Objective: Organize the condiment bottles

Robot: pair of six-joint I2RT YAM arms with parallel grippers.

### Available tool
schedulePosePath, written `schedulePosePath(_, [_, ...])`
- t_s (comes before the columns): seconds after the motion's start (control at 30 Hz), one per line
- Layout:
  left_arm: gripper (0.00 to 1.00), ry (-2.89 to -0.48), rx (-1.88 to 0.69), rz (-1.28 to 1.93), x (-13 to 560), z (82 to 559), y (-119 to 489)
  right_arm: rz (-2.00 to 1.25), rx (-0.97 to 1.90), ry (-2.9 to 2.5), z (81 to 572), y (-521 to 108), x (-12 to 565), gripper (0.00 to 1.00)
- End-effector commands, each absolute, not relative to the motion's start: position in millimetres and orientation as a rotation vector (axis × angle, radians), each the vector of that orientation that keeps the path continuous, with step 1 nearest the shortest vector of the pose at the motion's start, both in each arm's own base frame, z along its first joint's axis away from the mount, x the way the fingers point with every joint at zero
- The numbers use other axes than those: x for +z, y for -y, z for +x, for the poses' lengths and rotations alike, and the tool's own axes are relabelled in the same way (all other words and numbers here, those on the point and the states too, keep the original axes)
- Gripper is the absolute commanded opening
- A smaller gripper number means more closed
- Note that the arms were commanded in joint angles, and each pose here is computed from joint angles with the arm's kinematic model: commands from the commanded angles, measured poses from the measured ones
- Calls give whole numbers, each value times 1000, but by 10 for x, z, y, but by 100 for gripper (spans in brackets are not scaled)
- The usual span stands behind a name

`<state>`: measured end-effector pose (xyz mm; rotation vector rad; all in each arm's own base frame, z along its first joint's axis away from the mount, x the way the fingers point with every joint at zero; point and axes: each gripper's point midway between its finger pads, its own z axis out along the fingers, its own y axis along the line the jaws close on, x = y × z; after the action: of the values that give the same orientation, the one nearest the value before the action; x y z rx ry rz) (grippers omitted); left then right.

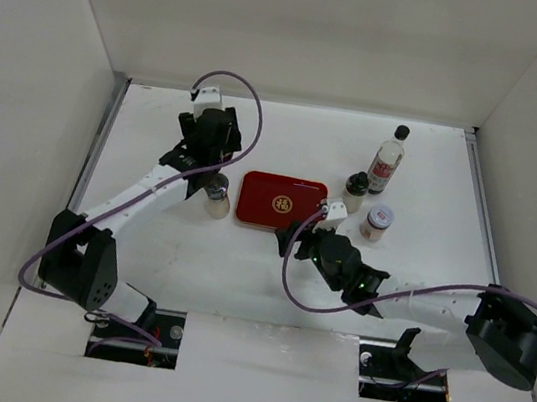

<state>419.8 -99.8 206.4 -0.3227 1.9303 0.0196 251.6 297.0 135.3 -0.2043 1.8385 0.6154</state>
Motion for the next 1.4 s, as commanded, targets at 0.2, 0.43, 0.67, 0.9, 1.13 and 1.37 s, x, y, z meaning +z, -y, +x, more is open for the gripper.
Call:
schedulePosePath(0.2, [33, -1711, -262, -214, 2966, 4379, 1953, -53, 641, -1733, 2630, -2765, 1682, 83])
schedulePosePath(0.43, [33, -1784, -290, -134, 2578, 4291, 2383, -28, 640, -1725, 2659, -2698, 1698, 83])
schedulePosePath(0.67, [33, -1827, -264, -123, 2273, 4247, 2436, 8, 649, -1711, 2681, -2623, 1732, 84])
schedulePosePath(0.9, [33, -1873, -224, -114, 1991, 4241, 2394, 10, 635, -1729, 2712, -2621, 1667, 84])
schedulePosePath(1.13, [39, -1897, -192, -116, 1833, 4270, 2348, 12, 624, -1738, 2728, -2606, 1640, 84])
schedulePosePath(1.37, [65, -1910, -153, -125, 1768, 4240, 2279, 35, 613, -1732, 2764, -2532, 1653, 85])
